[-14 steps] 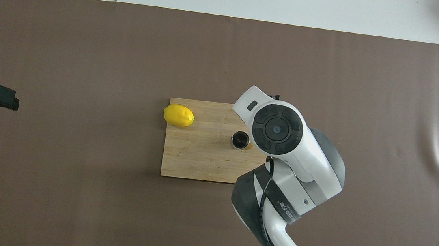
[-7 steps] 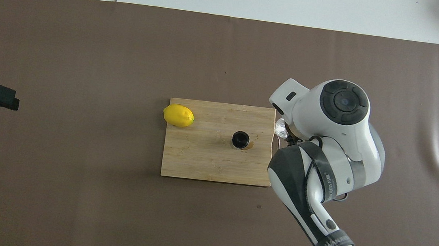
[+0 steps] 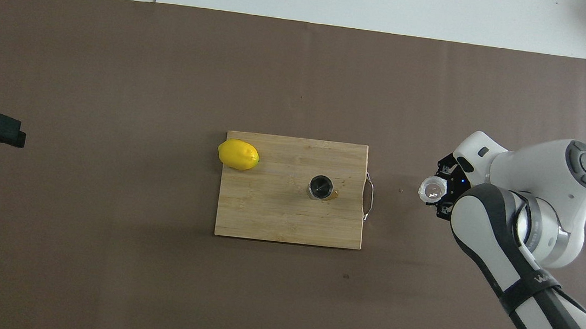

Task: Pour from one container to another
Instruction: 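Lower the white cup onto the table and open the right gripper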

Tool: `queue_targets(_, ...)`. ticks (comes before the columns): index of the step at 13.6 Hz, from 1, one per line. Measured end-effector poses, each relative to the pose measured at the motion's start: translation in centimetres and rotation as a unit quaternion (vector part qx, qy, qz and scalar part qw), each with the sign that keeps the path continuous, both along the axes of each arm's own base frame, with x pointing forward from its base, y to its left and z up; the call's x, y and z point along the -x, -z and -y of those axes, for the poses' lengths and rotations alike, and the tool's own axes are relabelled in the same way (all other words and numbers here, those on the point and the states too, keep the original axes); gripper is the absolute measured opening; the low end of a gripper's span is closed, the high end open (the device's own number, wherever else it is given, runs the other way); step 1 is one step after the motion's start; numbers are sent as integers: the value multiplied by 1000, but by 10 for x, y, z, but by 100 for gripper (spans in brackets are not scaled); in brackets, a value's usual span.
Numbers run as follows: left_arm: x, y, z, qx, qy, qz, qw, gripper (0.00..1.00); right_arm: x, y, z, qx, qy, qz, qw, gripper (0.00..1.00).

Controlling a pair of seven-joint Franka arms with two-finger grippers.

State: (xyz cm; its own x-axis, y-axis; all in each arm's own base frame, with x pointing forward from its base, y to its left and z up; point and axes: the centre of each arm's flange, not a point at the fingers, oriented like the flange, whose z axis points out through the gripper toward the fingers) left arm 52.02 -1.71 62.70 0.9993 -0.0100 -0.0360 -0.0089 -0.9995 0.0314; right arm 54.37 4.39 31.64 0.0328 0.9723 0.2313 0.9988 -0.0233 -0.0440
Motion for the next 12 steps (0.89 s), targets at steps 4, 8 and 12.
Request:
queue_targets(4, 0, 0, 0, 0, 0, 0, 1000, 100, 12, 14, -2, -31, 19, -12, 999, 52)
queue_targets(8, 0, 0, 0, 0, 0, 0, 1000, 100, 20, 26, 15, -49, 5, -3, 999, 52)
queue_targets(12, 0, 0, 0, 0, 0, 0, 1000, 100, 22, 30, 29, -54, -9, 3, 998, 52)
